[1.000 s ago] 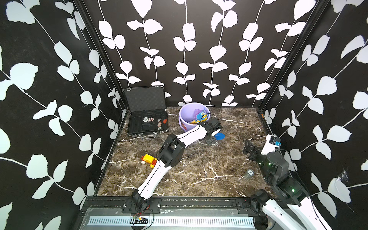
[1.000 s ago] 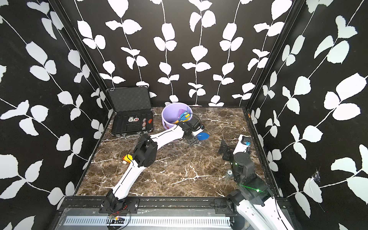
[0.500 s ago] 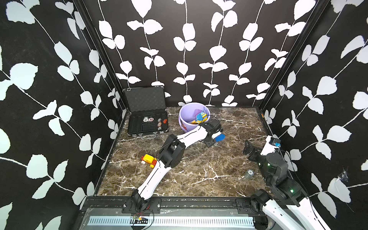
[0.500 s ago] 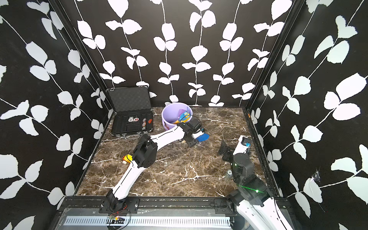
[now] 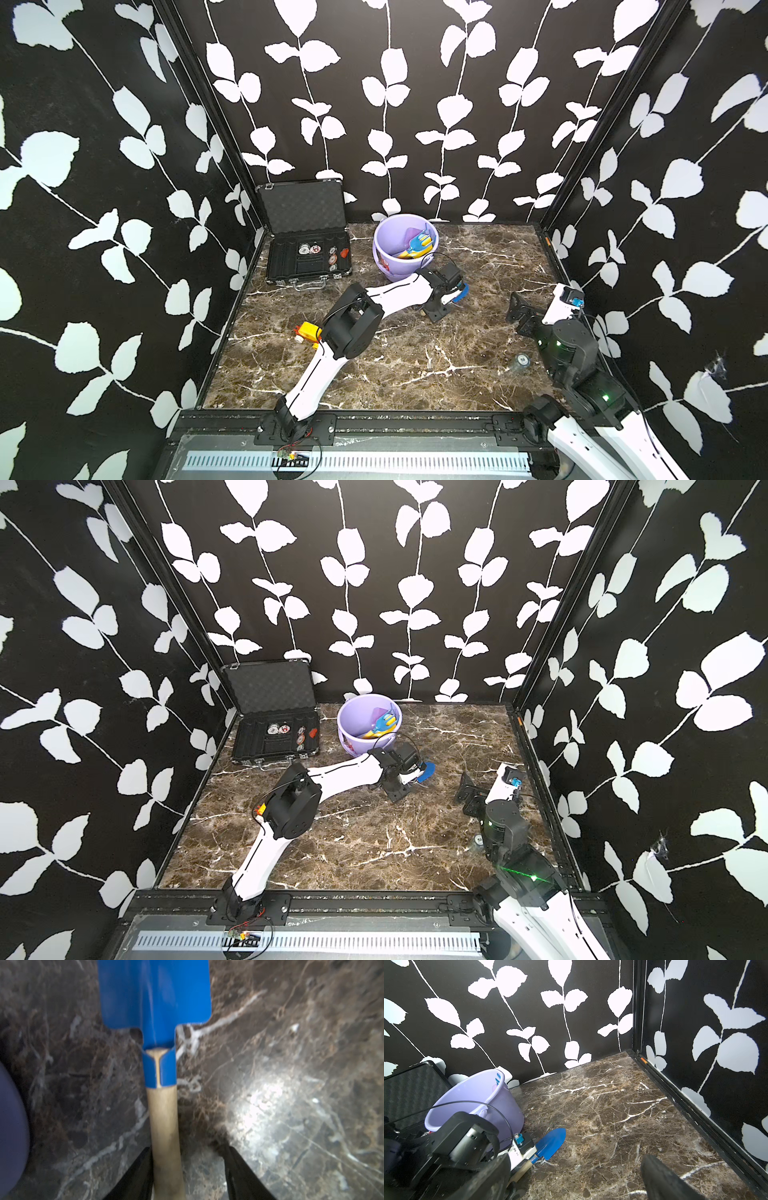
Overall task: Organize the gardening tools
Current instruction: Pick up the gardening tool from the center of the board.
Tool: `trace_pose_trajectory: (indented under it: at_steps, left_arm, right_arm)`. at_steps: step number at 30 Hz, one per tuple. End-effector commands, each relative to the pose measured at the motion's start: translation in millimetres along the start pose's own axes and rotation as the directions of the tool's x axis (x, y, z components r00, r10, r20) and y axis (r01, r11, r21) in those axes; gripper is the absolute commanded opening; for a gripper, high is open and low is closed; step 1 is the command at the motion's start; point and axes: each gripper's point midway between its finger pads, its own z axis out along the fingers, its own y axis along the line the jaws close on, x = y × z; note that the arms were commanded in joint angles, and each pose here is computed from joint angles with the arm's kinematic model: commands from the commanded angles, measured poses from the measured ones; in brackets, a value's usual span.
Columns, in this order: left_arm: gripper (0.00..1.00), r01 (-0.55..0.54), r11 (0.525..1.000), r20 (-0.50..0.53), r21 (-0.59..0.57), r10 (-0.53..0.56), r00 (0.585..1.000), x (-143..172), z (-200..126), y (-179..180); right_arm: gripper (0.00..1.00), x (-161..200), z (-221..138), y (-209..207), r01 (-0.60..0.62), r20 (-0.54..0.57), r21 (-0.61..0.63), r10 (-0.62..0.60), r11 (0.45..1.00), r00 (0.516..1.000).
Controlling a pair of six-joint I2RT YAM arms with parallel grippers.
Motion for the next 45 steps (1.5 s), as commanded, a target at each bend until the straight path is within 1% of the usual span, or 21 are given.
trace_pose_trajectory:
  at_steps: [1,3,6,9,11,18,21,23,27,31,36,38,40,45]
  left_arm:
    - [0.46,0.011,1.0,-0.115,-0.018,-0.013,0.993,36.8,16.3,-0.7]
    - [0.37,0.012,1.0,-0.118,-0.022,-0.015,0.993,39.5,20.0,-0.5]
    - [0.32,0.013,1.0,-0.11,-0.021,-0.016,0.994,40.8,23.5,-1.2]
    - [0.23,0.016,1.0,-0.085,-0.015,-0.017,0.996,37.7,25.7,-2.0]
    - [0.2,0.022,1.0,-0.062,-0.011,-0.022,0.998,33.8,27.7,-3.0]
    - [0.0,0.045,0.999,-0.034,-0.018,-0.046,0.998,29.1,39.3,-2.4]
    - [0.0,0.053,0.998,-0.009,-0.023,-0.054,0.999,28.2,37.9,-1.8]
    - [0.0,0.065,0.997,0.027,-0.03,-0.065,0.998,26.3,31.9,-0.5]
    - [0.0,0.093,0.994,0.147,-0.058,-0.084,0.986,18.8,12.0,4.9]
    - [0.0,0.132,0.989,0.282,-0.059,-0.111,0.953,16.7,-9.3,6.5]
    - [0.0,0.158,0.987,0.434,-0.008,-0.139,0.89,15.2,-28.8,0.1]
    - [0.0,0.16,0.987,0.468,0.001,-0.142,0.873,16.4,-32.9,-1.7]
    - [0.0,0.165,0.986,0.481,0.003,-0.146,0.865,19.7,-34.5,-2.2]
    - [0.0,0.176,0.984,0.496,0.0,-0.152,0.855,26.3,-38.6,-2.3]
  right_arm:
    - [1.0,-3.3,4.5,1.1,-0.029,0.023,0.005,0.029,1.0,0.999]
    - [1.0,-1.5,7.4,3.4,-0.028,0.012,0.003,0.028,1.0,1.0]
    - [1.0,1.9,11.9,7.8,-0.023,-0.008,-0.006,0.023,1.0,1.0]
    - [1.0,6.1,16.8,11.7,-0.016,-0.033,-0.01,0.016,1.0,0.999]
    - [0.99,8.6,19.7,14.0,-0.015,-0.047,-0.012,0.014,1.0,0.999]
    - [0.99,14.3,24.8,17.8,-0.015,-0.076,-0.016,0.014,1.0,0.997]
    - [0.99,16.1,25.5,16.6,-0.008,-0.091,-0.003,0.008,1.0,0.996]
    - [0.99,17.9,26.3,13.9,-0.004,-0.108,0.019,0.006,1.0,0.994]
    - [0.99,21.1,28.1,14.6,-0.001,-0.146,0.032,0.005,0.999,0.989]
    - [0.99,22.0,31.6,26.4,-0.008,-0.17,-0.013,0.005,1.0,0.985]
    - [0.98,28.1,40.5,47.1,-0.022,-0.222,-0.089,0.001,0.996,0.975]
    - [0.98,31.7,44.8,56.1,-0.028,-0.249,-0.118,-0.002,0.993,0.969]
    - [0.98,36.9,48.8,63.1,-0.035,-0.28,-0.141,-0.006,0.989,0.96]
    - [0.97,53.0,60.2,76.0,-0.058,-0.351,-0.172,-0.006,0.983,0.936]
